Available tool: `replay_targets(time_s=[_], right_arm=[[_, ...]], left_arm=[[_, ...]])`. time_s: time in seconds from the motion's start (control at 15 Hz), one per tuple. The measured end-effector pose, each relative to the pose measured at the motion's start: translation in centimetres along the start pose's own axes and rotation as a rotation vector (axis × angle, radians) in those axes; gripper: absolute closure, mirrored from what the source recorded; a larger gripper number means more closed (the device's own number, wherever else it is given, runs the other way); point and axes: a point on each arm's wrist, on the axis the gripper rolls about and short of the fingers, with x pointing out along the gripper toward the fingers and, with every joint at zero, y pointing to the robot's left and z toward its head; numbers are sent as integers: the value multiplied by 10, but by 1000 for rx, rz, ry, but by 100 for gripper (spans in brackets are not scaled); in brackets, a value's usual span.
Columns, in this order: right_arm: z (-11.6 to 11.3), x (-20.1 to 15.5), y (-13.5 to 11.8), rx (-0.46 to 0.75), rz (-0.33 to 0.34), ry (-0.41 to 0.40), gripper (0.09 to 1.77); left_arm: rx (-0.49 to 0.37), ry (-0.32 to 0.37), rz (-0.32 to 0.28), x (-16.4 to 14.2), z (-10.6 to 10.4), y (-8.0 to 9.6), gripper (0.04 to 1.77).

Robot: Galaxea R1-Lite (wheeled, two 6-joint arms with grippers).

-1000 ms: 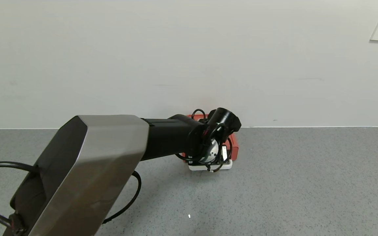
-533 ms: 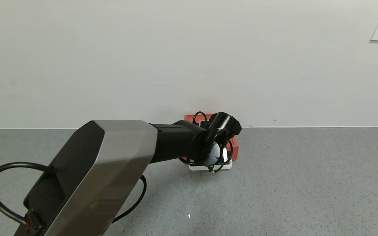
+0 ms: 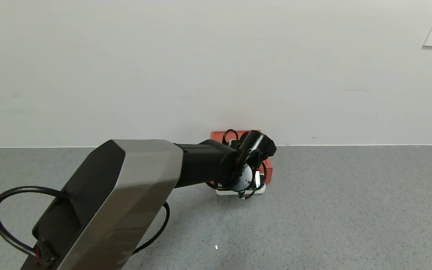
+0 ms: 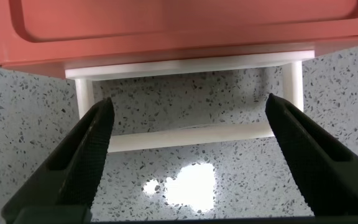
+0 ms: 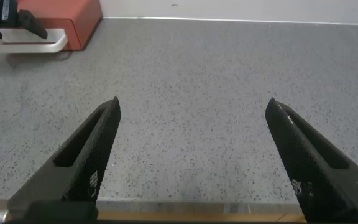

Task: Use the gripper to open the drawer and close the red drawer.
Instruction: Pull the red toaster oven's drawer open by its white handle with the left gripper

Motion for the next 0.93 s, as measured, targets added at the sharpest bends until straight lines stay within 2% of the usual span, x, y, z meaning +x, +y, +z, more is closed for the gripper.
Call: replay_targets(time_s=[0.93], right_arm=[[0,0,0,0,0,0,15]], left_arm=[[28,34,4,7,-5,1,6]])
